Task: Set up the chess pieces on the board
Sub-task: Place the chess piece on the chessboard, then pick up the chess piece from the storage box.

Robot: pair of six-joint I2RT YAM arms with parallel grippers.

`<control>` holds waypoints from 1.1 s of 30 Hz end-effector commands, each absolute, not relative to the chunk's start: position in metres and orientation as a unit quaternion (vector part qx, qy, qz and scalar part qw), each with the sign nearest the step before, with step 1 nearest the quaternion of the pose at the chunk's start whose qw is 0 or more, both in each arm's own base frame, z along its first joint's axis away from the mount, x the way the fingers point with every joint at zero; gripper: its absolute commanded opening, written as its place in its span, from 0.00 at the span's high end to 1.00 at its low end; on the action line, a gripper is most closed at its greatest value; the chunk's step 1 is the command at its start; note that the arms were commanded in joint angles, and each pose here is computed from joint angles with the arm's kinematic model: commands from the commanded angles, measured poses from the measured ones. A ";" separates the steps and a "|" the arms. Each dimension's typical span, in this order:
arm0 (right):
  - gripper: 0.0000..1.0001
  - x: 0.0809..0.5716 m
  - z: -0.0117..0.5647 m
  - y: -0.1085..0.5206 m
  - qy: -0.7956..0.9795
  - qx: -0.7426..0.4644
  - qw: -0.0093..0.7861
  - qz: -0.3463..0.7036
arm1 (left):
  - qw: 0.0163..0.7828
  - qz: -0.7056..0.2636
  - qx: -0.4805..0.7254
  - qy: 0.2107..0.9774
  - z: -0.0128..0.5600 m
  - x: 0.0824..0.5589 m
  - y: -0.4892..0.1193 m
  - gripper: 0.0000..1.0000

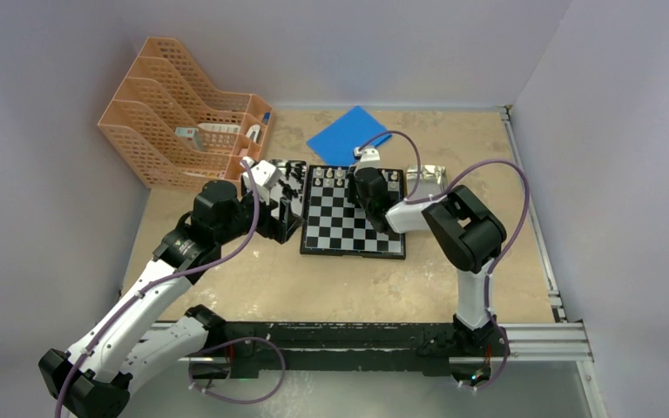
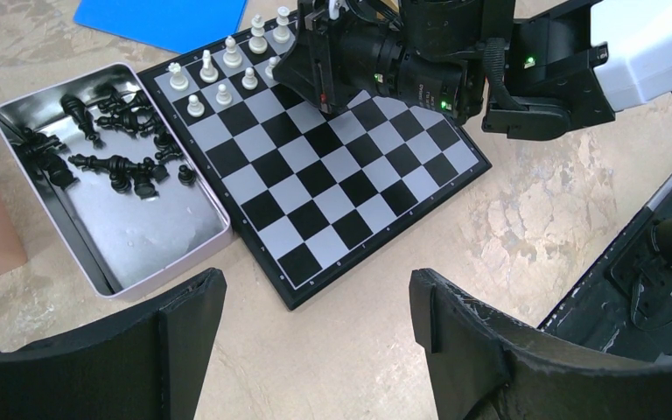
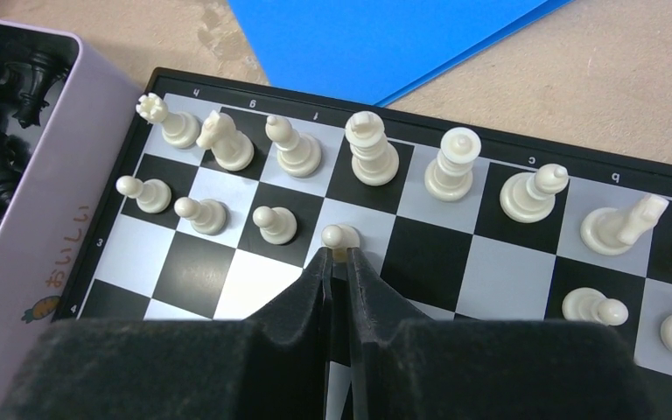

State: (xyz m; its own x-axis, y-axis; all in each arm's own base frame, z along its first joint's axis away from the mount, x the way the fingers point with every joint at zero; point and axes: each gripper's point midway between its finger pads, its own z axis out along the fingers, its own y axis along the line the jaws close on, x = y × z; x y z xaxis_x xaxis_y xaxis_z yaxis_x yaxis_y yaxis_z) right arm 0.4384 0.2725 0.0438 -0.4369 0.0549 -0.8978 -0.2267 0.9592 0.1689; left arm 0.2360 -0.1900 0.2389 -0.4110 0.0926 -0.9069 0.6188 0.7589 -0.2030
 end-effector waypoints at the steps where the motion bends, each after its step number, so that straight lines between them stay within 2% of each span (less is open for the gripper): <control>1: 0.87 0.444 0.074 0.274 0.824 -0.037 0.546 0.150 | 0.517 -0.270 0.230 0.779 0.254 0.239 -0.192 0.23; 10: 0.82 0.420 0.136 0.242 0.818 -0.009 0.558 0.137 | 0.511 -0.273 0.234 0.781 0.250 0.240 -0.195 0.23; 18: 0.82 0.426 0.169 0.166 0.814 0.080 0.568 0.093 | 0.501 -0.274 0.234 0.787 0.244 0.241 -0.197 0.21; 23: 0.81 0.428 0.168 0.122 0.805 0.107 0.580 0.064 | 0.498 -0.272 0.232 0.790 0.241 0.242 -0.197 0.17; 28: 0.77 0.435 0.140 0.083 0.811 0.131 0.569 0.036 | 0.496 -0.269 0.235 0.792 0.240 0.243 -0.197 0.14; 33: 0.72 0.451 0.118 0.069 0.821 0.135 0.554 0.028 | 0.494 -0.271 0.238 0.791 0.239 0.242 -0.198 0.13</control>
State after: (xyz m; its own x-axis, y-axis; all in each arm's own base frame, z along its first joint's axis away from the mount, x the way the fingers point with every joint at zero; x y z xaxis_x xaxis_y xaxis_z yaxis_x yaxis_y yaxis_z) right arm 0.4326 0.0704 0.1145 -0.3778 0.2546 -0.8902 0.2088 0.9601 0.1860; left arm 0.2393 -0.1939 0.2267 -0.4411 0.1191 -0.8895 0.6219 0.7551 -0.2073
